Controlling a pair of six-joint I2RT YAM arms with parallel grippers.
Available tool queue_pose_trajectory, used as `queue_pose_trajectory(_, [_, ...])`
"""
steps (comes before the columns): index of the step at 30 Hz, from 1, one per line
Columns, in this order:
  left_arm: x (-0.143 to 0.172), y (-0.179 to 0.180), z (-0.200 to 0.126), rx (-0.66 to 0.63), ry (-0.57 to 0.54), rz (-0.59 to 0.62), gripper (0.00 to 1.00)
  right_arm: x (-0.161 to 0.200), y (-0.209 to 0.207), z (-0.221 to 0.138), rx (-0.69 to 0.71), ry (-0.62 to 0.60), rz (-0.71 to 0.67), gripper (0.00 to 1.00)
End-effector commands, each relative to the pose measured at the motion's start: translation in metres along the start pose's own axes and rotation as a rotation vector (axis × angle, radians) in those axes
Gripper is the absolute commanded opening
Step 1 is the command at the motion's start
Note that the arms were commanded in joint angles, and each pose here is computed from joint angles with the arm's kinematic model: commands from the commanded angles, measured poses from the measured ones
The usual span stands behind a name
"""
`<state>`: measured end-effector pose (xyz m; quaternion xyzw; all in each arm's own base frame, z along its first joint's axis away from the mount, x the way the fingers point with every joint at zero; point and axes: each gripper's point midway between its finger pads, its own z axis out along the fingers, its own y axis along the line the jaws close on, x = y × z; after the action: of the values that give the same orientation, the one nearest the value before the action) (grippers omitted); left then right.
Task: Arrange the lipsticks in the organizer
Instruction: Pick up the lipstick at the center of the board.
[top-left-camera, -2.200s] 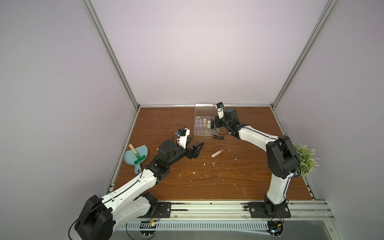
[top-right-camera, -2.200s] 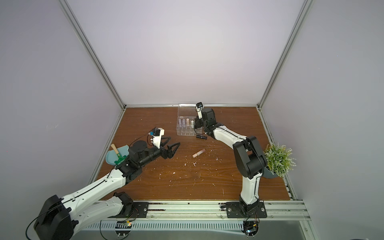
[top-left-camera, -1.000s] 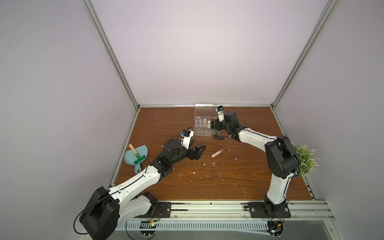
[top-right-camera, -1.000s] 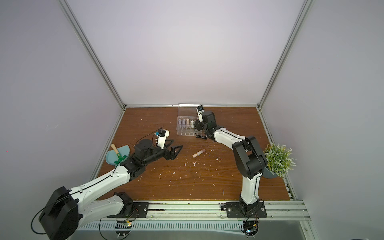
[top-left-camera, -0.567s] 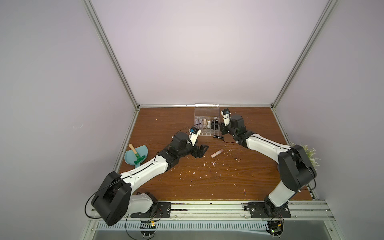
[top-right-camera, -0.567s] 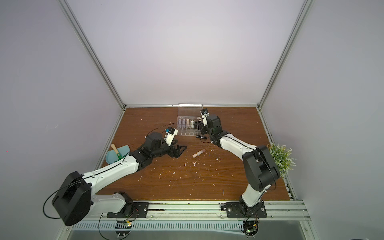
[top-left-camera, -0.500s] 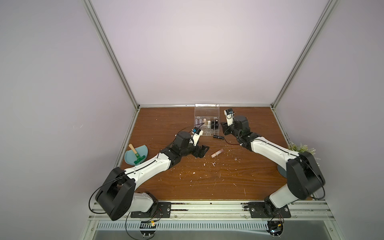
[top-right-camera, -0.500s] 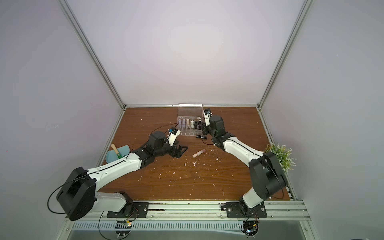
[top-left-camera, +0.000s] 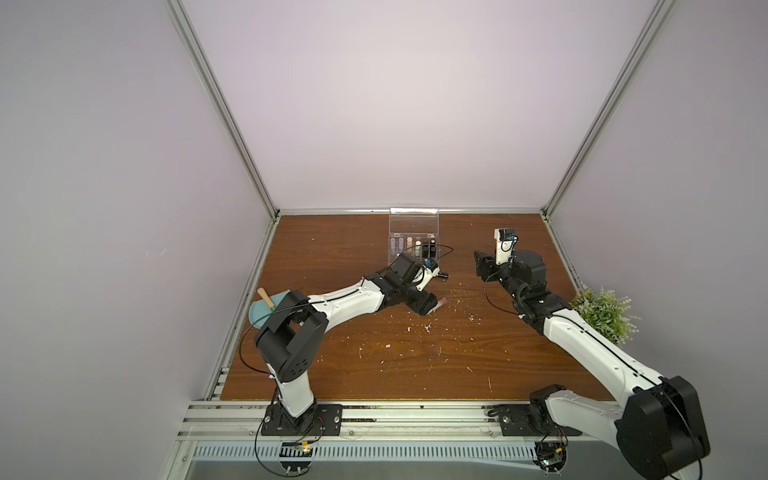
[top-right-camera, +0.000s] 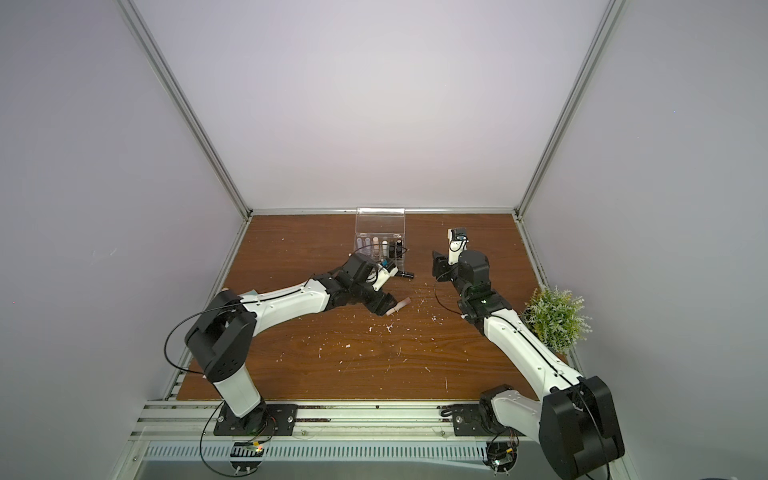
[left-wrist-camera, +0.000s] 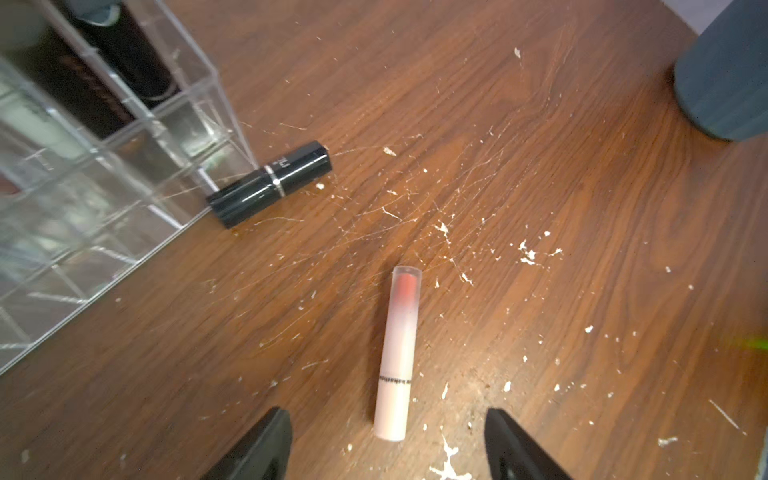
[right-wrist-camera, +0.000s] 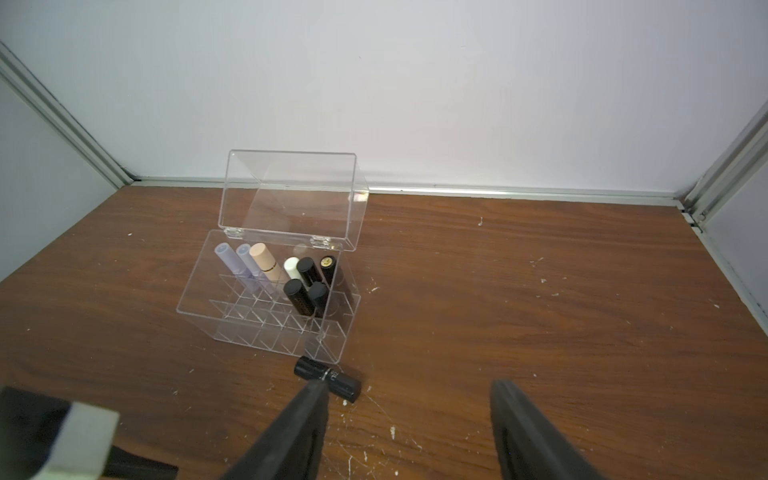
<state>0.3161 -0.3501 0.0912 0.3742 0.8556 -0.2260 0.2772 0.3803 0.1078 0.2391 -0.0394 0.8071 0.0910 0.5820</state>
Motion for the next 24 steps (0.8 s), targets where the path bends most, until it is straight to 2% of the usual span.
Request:
queue_pose_trajectory(1, [0.019,-0.001,0.015,-0.011,0.103,0.02,0.74,-0.016,0.004,-0.007,-0.041,-0.05,0.043,0.68])
queue_pose_trajectory(9, [0.028,0.0,0.039,-0.019,0.167,0.024,0.7,-0.021,0.0,-0.011,-0.057,-0.06,0.061,0.69])
queue_pose_trajectory(18, [0.038,0.005,0.05,-0.045,0.201,0.022,0.63,-0.024,-0.001,-0.015,-0.065,-0.065,0.067,0.67])
queue_pose_trajectory(22, [0.041,-0.002,0.055,-0.032,0.215,0.027,0.55,-0.024,-0.003,-0.016,-0.06,-0.062,0.068,0.67])
queue_pose_trajectory(24, [0.043,-0.004,0.058,-0.031,0.224,0.032,0.47,-0.025,-0.004,-0.017,-0.061,-0.063,0.071,0.67])
